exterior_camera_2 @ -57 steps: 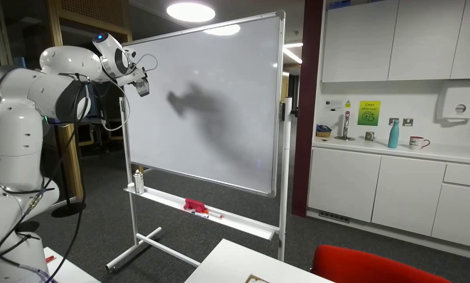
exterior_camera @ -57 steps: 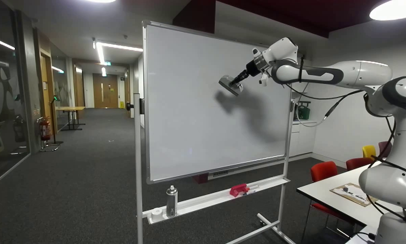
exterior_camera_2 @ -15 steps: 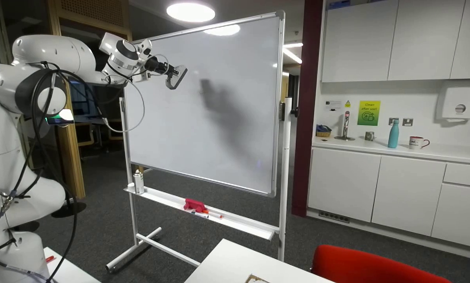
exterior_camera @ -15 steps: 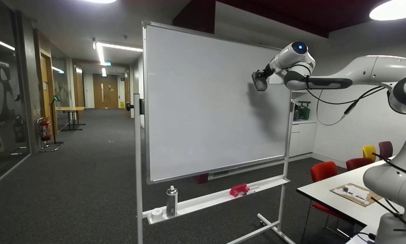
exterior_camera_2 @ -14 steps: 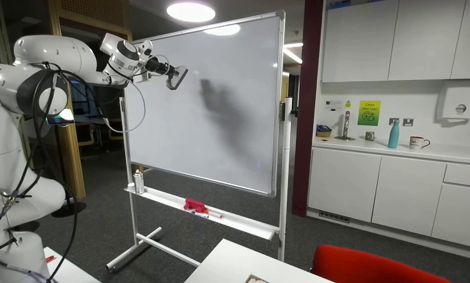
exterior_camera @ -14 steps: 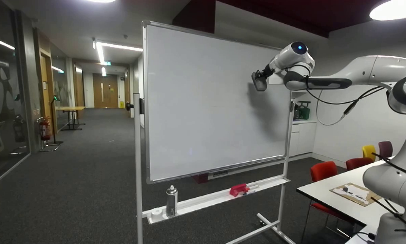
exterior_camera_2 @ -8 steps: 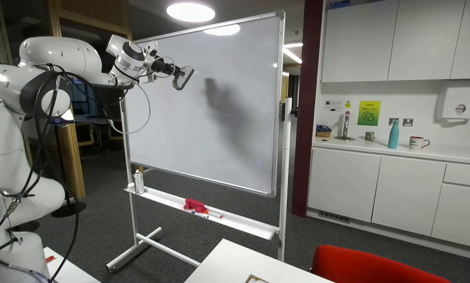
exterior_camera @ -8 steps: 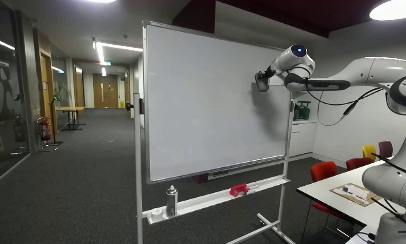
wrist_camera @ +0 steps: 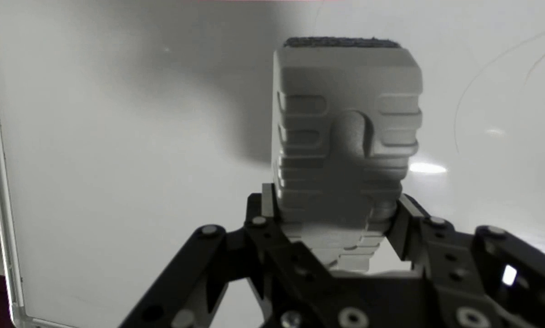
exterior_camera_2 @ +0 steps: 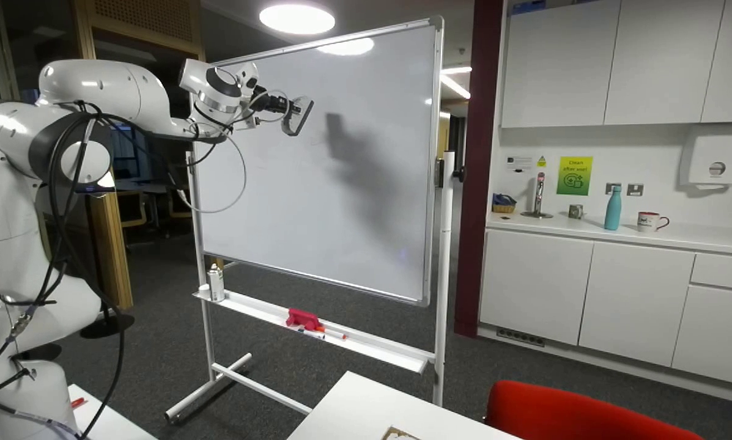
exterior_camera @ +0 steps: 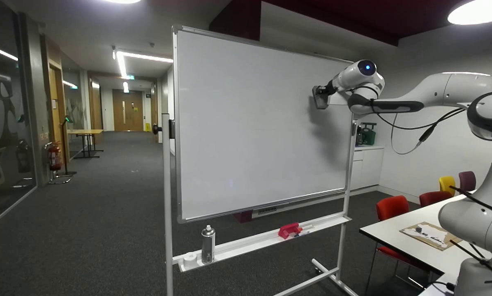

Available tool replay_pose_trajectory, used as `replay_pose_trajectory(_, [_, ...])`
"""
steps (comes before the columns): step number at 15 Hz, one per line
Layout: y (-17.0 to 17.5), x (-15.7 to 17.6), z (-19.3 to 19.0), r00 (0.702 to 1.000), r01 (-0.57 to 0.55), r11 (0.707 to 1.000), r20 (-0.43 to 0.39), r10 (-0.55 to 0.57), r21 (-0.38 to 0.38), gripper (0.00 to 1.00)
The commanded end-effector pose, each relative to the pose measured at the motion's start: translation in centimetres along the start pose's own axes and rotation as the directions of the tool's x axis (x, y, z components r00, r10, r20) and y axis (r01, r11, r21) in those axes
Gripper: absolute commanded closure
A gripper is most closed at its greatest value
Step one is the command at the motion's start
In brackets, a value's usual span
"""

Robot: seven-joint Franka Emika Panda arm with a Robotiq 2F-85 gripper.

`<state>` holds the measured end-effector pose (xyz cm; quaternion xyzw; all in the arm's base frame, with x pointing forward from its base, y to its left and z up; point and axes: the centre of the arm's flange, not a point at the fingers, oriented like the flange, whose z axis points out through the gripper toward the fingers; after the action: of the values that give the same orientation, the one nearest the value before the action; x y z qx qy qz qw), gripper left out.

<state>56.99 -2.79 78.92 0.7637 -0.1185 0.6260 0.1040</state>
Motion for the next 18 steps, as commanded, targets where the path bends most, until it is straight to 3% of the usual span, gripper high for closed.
replay_pose_trajectory(1, [-0.3, 0.1, 2.2, 0.997, 0.027, 0.999, -0.078, -0.024, 0.038, 0.66])
replay_pose_trajectory(7, [-0.7, -0.6, 4.5, 0.987, 0.081, 0.991, -0.148, -0.065, 0.108, 0.66])
replay_pose_trajectory(18, [0.3, -0.3, 9.3, 0.962, 0.119, 0.992, -0.252, -0.103, 0.047, 0.66])
